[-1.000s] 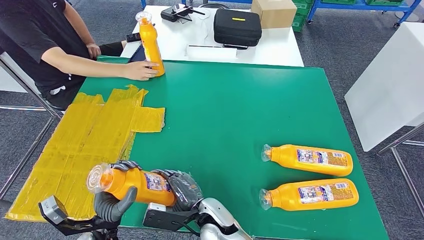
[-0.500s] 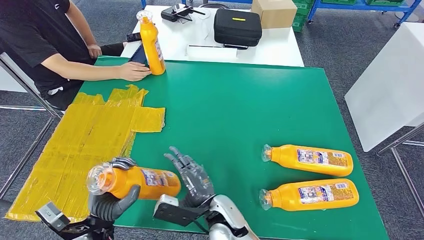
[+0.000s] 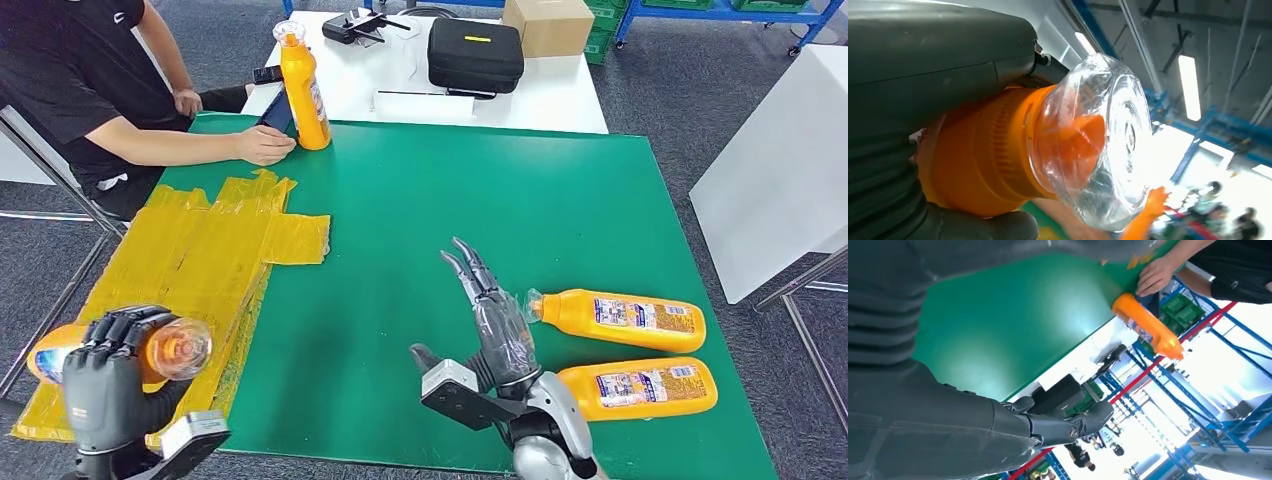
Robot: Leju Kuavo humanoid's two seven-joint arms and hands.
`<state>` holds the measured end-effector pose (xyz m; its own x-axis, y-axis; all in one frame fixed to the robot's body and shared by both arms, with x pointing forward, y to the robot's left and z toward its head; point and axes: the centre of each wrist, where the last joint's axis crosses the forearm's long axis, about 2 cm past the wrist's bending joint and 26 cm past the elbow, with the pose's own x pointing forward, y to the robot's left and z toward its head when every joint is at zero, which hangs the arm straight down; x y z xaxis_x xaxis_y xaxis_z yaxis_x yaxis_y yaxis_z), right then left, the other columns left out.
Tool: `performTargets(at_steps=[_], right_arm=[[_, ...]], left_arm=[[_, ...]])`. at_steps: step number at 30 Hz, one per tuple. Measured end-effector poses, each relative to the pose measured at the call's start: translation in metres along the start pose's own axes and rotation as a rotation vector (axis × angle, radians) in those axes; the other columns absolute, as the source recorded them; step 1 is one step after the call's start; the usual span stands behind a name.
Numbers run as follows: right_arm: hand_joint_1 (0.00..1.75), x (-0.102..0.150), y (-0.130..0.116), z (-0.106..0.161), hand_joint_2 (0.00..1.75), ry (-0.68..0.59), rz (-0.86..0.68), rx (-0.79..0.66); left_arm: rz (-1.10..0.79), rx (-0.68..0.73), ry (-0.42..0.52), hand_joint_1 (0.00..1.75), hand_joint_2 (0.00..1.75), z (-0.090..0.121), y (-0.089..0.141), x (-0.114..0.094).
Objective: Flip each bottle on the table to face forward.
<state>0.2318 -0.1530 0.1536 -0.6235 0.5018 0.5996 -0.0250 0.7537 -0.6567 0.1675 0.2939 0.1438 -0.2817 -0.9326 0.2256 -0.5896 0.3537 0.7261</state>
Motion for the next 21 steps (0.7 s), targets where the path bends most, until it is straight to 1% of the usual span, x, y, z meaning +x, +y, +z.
performTargets(at_steps=[2, 4, 8, 11, 13, 17, 21], right_arm=[[0.0, -0.004, -0.003, 0.005, 0.0, 0.004, 0.014, 0.009], [0.0, -0.008, -0.005, 0.008, 0.0, 0.009, 0.025, 0.017], [0.0, -0.011, -0.007, 0.012, 1.75, 0.01, 0.038, 0.026], [0.0, -0.014, -0.01, 0.015, 1.75, 0.013, 0.047, 0.036], [0.0, -0.018, -0.012, 0.018, 1.75, 0.022, 0.051, 0.042], [0.0, -0.025, -0.016, 0.025, 1.75, 0.035, 0.052, 0.056], [0.0, -0.033, -0.018, 0.033, 1.75, 0.051, 0.055, 0.093]], left_arm=[[-0.049, -0.043, -0.006, 1.75, 1.75, 0.006, -0.009, 0.003], [-0.056, -0.078, -0.016, 1.75, 1.75, 0.013, -0.017, 0.004], [-0.057, -0.128, -0.029, 1.75, 1.75, 0.02, -0.026, 0.006], [-0.104, -0.189, -0.038, 1.75, 1.75, 0.027, -0.036, 0.005], [-0.124, -0.24, -0.044, 1.75, 1.75, 0.036, -0.05, 0.004], [-0.128, -0.359, -0.06, 1.75, 1.75, 0.057, -0.076, 0.001], [-0.11, -0.441, -0.083, 1.75, 1.75, 0.068, -0.094, -0.004]])
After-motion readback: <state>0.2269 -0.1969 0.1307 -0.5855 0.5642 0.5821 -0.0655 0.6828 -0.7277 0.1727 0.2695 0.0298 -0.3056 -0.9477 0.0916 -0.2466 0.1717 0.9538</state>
